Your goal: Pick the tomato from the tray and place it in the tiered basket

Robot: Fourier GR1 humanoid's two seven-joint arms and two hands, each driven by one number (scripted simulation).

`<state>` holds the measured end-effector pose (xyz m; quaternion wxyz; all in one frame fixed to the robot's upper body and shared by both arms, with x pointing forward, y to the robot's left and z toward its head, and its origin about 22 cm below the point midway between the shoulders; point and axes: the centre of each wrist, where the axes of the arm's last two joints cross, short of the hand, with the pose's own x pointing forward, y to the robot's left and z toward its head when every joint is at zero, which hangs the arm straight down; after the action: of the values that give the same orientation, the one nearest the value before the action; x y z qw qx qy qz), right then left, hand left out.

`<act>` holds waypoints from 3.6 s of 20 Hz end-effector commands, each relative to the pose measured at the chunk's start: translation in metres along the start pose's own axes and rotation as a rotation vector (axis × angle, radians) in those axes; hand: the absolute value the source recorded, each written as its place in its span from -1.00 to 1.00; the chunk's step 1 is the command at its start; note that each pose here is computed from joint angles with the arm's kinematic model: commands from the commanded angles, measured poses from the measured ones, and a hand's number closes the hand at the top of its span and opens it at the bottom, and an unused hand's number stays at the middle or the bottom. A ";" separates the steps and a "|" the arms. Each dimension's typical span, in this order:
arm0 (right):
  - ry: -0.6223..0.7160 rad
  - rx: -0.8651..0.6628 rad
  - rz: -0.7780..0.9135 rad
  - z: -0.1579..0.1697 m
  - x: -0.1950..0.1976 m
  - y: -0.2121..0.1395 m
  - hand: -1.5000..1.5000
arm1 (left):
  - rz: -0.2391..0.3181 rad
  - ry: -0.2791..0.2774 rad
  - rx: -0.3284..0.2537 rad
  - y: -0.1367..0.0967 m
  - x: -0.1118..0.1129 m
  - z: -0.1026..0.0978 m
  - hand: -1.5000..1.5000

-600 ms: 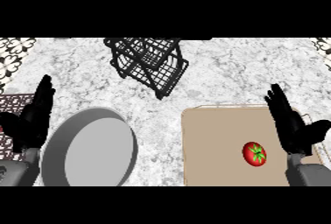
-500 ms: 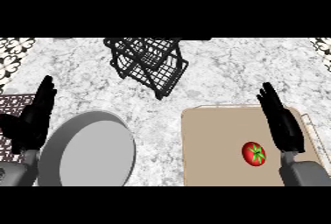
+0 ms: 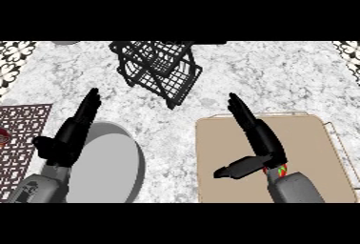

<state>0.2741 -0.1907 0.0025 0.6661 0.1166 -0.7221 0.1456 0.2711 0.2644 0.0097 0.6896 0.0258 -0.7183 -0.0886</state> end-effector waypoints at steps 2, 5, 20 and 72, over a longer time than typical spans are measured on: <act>-0.157 0.065 0.052 0.008 0.025 -0.006 -1.00 | 0.063 0.056 -0.098 -0.024 -0.035 0.016 0.00; -0.183 0.091 0.247 0.017 0.060 -0.025 -1.00 | 0.053 0.070 -0.066 -0.020 -0.018 0.004 0.00; 0.306 0.435 1.301 0.050 0.183 -0.047 -1.00 | 0.070 0.071 -0.056 -0.024 -0.030 0.010 0.00; 0.552 0.275 1.247 0.055 0.020 -0.033 1.00 | 0.064 0.063 -0.124 -0.034 -0.015 -0.001 0.00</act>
<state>0.2281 -0.2488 0.0382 0.5928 -0.2968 -0.4159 0.6225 0.2765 0.2442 0.0049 0.6813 -0.0165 -0.7239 -0.1075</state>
